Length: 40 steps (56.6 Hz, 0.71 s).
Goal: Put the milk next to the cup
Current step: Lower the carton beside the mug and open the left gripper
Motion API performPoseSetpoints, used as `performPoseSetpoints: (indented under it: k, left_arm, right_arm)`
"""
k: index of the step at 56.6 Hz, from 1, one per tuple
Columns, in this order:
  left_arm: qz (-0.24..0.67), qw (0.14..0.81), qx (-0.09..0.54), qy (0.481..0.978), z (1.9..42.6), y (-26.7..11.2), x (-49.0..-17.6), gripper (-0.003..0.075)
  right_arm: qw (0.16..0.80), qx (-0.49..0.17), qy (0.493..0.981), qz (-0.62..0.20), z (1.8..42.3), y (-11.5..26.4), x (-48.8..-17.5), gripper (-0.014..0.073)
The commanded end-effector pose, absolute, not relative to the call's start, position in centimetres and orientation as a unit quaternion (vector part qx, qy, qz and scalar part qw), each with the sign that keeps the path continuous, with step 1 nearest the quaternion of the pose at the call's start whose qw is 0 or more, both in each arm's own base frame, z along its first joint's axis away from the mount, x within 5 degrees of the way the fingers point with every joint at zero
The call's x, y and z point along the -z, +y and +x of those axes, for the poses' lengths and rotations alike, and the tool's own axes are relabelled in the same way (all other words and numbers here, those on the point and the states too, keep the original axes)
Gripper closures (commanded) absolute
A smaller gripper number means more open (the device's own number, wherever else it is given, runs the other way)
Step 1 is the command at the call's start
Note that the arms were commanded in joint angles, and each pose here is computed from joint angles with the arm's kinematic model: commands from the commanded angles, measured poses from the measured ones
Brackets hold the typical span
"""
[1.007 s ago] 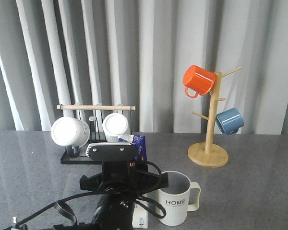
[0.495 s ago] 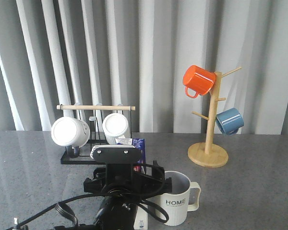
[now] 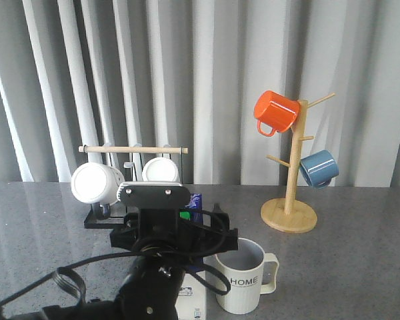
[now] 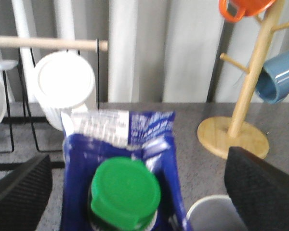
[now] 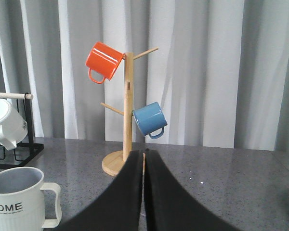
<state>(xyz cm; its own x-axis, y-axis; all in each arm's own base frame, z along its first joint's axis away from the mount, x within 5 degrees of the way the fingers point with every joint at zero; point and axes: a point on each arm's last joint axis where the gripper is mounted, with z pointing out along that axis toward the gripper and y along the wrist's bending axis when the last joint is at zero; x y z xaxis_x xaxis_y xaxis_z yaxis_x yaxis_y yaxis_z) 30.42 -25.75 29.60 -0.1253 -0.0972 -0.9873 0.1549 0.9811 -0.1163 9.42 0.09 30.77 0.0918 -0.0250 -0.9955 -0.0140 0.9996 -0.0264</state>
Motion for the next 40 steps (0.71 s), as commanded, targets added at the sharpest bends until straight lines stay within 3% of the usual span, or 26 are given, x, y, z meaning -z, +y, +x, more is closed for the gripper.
performPoseSetpoints:
  k: [1, 9, 13, 18, 23, 40]
  left_arm:
    - [0.03, 0.718, 0.119, 0.685, 28.9, -24.6, -35.3, 0.0054]
    - [0.039, 0.74, 0.131, 0.659, 27.0, -22.7, -39.2, 0.0164]
    - [0.041, 0.75, 0.126, 0.648, 26.0, -21.6, -41.0, 0.0267]
    - [0.036, 0.756, 0.124, 0.641, 24.8, -20.2, -42.7, 0.0463]
    - [0.022, 0.749, 0.128, 0.649, 23.9, -18.9, -43.7, 0.0717]
    - [-0.09, 0.733, 0.077, 0.67, 22.9, -15.4, -44.4, 0.0728]
  right_arm:
    - [0.748, -0.001, 0.663, -0.019, 9.4, 0.2, -31.8, 0.0598]
    - [0.748, -0.001, 0.663, -0.019, 9.4, 0.2, -31.8, 0.0598]
    - [0.748, -0.001, 0.663, -0.019, 9.4, 0.2, -31.8, 0.0598]
    - [0.748, -0.001, 0.663, -0.019, 9.4, 0.2, -31.8, 0.0598]
    - [0.748, -0.001, 0.663, -0.019, 9.4, 0.2, -31.8, 0.0598]
    - [0.748, -0.001, 0.663, -0.019, 9.4, 0.2, -31.8, 0.0598]
